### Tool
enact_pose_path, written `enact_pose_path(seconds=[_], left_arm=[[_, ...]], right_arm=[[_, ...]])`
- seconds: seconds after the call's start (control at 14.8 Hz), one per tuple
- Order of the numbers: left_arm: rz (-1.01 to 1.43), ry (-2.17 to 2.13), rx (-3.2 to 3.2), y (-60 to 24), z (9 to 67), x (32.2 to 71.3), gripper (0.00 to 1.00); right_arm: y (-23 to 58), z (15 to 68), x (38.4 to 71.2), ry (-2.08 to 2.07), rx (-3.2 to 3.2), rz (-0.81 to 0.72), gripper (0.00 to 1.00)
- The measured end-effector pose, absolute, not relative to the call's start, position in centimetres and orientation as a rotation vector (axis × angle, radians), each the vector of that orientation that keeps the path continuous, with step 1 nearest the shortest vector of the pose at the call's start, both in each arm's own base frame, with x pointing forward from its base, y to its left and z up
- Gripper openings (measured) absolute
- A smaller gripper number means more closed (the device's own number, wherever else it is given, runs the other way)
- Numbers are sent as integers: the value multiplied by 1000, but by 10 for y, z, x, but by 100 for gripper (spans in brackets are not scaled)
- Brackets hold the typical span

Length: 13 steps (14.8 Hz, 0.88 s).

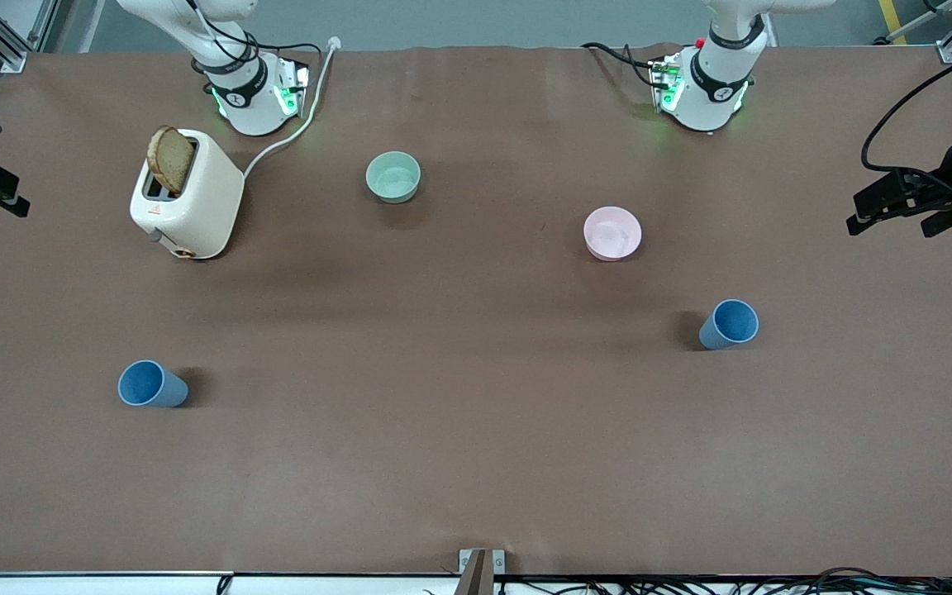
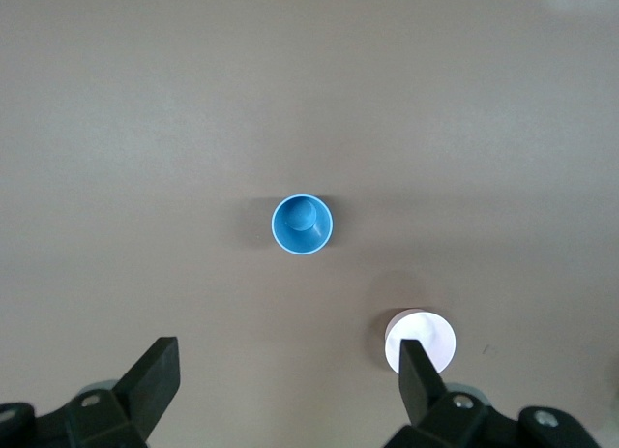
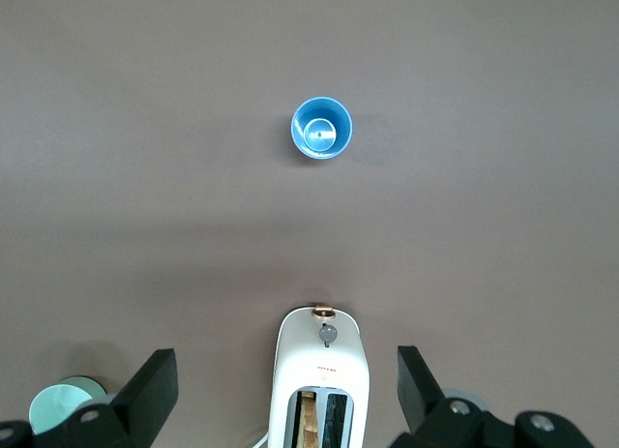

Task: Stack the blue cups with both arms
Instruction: 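Move the left gripper toward its blue cup while the right gripper follows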

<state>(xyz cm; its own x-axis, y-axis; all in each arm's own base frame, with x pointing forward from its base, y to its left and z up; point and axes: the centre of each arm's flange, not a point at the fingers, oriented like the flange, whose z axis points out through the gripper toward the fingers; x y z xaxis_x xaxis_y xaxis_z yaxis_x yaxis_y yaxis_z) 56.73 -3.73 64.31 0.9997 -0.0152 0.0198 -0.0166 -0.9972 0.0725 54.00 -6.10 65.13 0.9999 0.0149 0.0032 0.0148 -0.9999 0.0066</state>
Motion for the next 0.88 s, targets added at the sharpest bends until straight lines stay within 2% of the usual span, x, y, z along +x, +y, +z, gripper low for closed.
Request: enact_pose_path(seconds=[0.2,0.88], left_arm=[[-4,-17,3070,-35,631,572,100],[-239,19,3105,-23,524,611,100]], right_arm=[[-64,650,541,14,3135,1,100],[-67,646,547,9,3133,27,100]])
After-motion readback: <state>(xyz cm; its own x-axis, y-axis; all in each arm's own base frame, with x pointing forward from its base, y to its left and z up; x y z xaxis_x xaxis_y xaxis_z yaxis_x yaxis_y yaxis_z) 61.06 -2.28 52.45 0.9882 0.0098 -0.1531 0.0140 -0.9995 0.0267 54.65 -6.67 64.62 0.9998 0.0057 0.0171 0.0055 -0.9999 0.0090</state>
